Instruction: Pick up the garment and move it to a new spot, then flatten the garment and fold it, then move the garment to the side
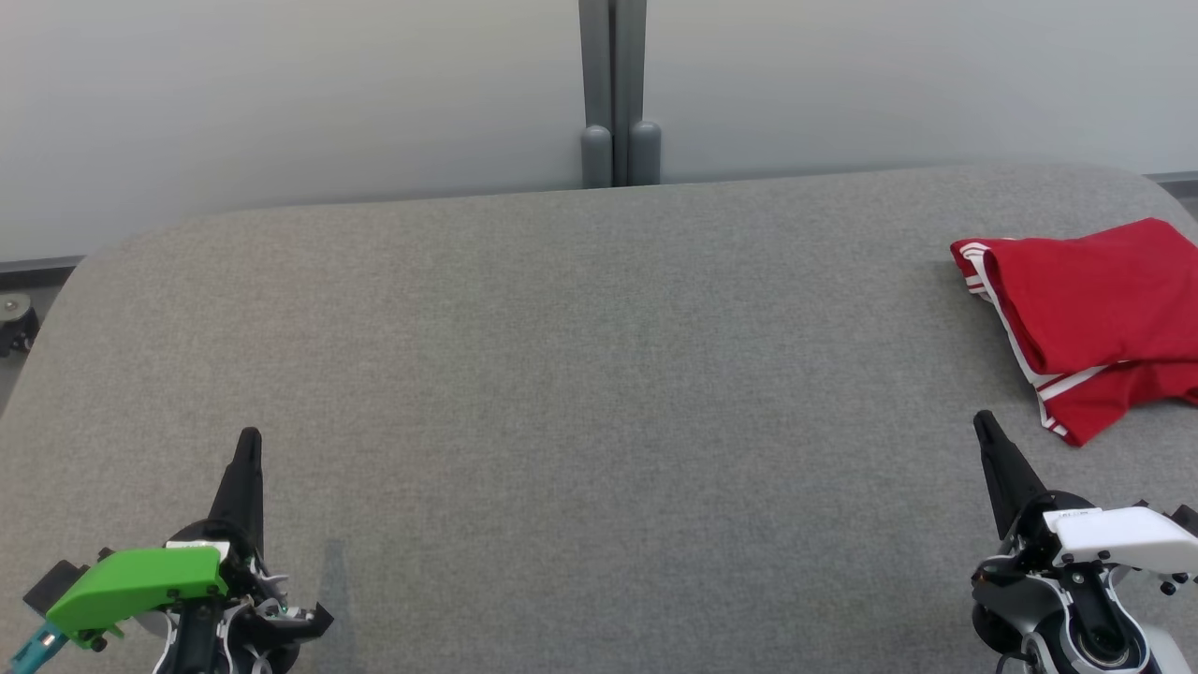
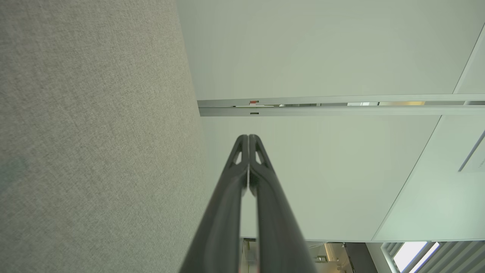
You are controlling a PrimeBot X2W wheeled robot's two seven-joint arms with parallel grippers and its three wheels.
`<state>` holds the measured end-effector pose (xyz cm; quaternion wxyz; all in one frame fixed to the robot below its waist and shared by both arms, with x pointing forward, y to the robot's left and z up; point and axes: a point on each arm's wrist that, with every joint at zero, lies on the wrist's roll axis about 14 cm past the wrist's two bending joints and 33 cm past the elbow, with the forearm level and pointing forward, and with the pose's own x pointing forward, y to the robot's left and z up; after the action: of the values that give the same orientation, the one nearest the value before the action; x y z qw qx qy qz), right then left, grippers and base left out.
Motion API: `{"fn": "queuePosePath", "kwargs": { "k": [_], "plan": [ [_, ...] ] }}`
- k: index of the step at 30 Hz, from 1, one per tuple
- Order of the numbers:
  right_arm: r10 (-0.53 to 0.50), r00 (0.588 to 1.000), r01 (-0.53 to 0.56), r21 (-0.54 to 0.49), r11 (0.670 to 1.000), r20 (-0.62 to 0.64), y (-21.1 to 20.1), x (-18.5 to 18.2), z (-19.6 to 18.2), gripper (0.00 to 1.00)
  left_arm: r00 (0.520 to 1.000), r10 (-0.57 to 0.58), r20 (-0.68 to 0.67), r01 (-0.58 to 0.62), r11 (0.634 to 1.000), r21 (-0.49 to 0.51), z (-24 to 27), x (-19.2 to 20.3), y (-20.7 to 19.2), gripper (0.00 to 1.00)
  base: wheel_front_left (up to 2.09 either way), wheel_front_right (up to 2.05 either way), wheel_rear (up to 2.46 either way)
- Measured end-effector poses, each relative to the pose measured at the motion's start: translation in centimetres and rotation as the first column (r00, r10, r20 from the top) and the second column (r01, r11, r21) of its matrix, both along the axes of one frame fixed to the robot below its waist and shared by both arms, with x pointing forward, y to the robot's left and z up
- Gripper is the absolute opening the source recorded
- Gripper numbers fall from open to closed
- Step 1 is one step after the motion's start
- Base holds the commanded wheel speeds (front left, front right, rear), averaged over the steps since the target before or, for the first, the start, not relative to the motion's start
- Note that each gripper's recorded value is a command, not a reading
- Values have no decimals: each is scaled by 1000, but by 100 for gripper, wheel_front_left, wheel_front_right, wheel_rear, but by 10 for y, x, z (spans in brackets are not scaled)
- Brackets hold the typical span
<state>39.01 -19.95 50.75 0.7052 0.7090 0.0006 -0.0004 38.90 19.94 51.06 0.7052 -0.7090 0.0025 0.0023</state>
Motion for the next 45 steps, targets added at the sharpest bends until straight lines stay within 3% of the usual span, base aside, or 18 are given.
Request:
{"fn": "queuePosePath", "kwargs": {
  "k": [45],
  "plan": [
    [0,1000,0,0,1000,0,0,0,0,0,1000,0,0,0,1000,0,0,0,0,0,0,0,0]
  ]
}}
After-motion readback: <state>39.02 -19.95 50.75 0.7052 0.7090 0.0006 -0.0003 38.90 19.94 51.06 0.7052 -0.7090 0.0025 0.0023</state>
